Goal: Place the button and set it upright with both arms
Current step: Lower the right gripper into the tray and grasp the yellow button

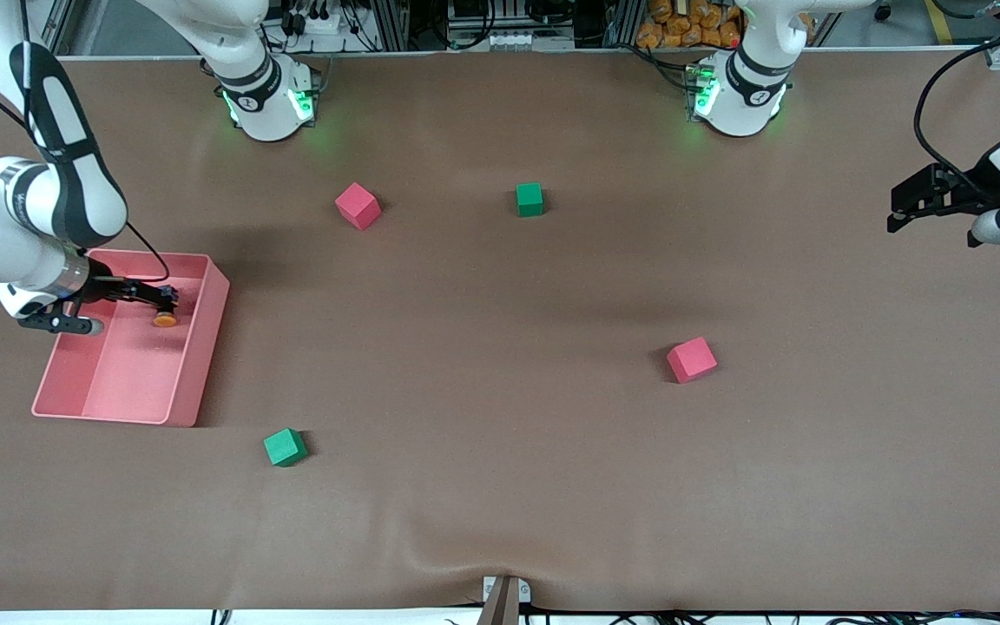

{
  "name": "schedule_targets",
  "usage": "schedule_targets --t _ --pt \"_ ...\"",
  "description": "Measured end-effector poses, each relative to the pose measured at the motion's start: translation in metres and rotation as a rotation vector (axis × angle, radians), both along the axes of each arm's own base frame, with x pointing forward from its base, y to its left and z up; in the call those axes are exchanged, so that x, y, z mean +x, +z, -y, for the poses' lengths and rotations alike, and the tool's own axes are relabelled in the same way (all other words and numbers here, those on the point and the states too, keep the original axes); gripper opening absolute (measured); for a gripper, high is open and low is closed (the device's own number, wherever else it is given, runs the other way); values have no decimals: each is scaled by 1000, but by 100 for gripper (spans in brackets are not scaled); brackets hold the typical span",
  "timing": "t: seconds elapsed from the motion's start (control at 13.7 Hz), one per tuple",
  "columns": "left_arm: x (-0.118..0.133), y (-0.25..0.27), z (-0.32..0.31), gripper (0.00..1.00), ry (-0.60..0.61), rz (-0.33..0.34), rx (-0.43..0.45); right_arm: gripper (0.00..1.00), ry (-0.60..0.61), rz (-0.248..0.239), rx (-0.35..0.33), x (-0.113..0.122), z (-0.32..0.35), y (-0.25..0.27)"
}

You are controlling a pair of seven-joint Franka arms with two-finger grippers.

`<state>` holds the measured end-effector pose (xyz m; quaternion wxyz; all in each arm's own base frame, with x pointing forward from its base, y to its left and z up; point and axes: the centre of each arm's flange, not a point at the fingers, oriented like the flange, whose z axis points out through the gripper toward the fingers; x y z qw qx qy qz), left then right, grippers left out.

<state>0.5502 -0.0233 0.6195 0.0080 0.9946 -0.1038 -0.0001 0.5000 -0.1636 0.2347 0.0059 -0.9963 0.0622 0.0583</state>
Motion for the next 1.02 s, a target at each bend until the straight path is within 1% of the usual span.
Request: schedule_targets --t 0.44,0.88,1.02 --pt "0 4 -1 100 2 9 1 100 4 -7 2 -3 -2 -42" --pt "-1 7 -4 100 9 15 1 100 5 -8 2 -4 -2 -49" --pt "-1 7 -4 100 37 13 1 100 5 -9 3 -4 -2 -52"
